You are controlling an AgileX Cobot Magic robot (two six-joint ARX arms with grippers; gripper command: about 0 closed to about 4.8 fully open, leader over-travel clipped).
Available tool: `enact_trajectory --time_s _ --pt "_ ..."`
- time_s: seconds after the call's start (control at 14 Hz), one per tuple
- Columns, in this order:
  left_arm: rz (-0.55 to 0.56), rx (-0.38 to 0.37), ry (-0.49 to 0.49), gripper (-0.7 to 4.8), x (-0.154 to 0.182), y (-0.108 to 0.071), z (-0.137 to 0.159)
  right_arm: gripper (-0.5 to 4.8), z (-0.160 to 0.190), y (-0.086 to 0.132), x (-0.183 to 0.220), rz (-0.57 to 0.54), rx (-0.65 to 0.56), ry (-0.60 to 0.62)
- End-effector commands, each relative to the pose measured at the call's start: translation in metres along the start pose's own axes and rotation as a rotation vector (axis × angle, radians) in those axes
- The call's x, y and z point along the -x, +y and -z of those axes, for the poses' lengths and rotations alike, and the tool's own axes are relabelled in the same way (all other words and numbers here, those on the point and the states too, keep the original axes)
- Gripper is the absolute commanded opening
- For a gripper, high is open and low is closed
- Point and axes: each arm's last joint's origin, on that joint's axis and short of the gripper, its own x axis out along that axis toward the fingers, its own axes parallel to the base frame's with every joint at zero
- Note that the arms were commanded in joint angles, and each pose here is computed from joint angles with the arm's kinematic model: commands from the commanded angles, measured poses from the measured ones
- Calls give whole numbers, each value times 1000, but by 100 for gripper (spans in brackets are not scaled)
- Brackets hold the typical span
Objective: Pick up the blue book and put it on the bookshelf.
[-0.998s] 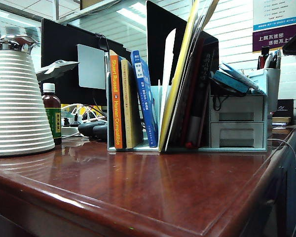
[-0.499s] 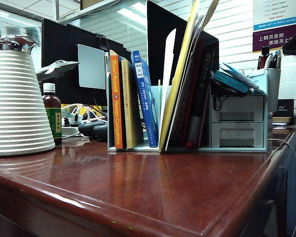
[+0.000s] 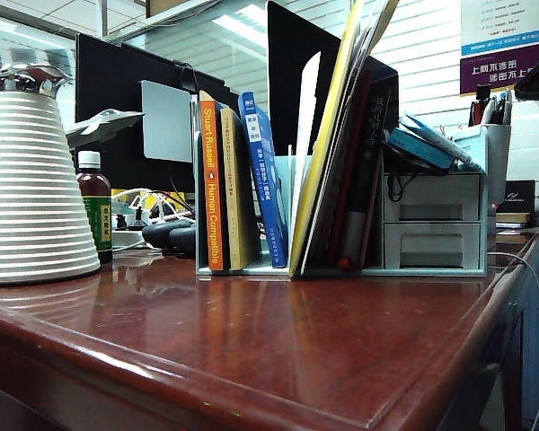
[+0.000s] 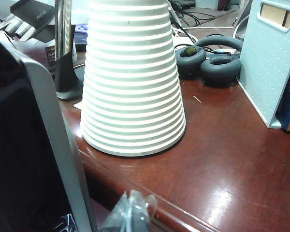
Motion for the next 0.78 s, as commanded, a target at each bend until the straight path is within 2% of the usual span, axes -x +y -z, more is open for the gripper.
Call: enact_trajectory --time_s 0.07,0.14,0.21,0.29,0.36,0.43,0.5,0.64,0.78 --pt "4 3 -1 -5 0 0 0 86 2 -9 1 83 -17 -24" --pt "4 3 -1 -5 0 0 0 86 20 -27 6 193 -24 -44" --pt "4 3 0 -5 0 0 0 86 27 -35 11 138 -21 -107" --pt "4 3 1 -5 0 0 0 86 29 -40 15 107 -11 -116" --pt "4 3 1 -5 0 0 0 86 30 -43 18 119 -7 -113" --pt "4 3 2 -5 0 0 0 86 33 -49 20 167 -6 -88" --pt "4 3 3 -5 0 0 0 86 39 -56 22 321 -16 -26" --pt "4 3 3 -5 0 0 0 86 39 -58 22 380 -17 -19" --pt "4 3 3 -5 0 0 0 86 39 -57 22 380 -17 -18"
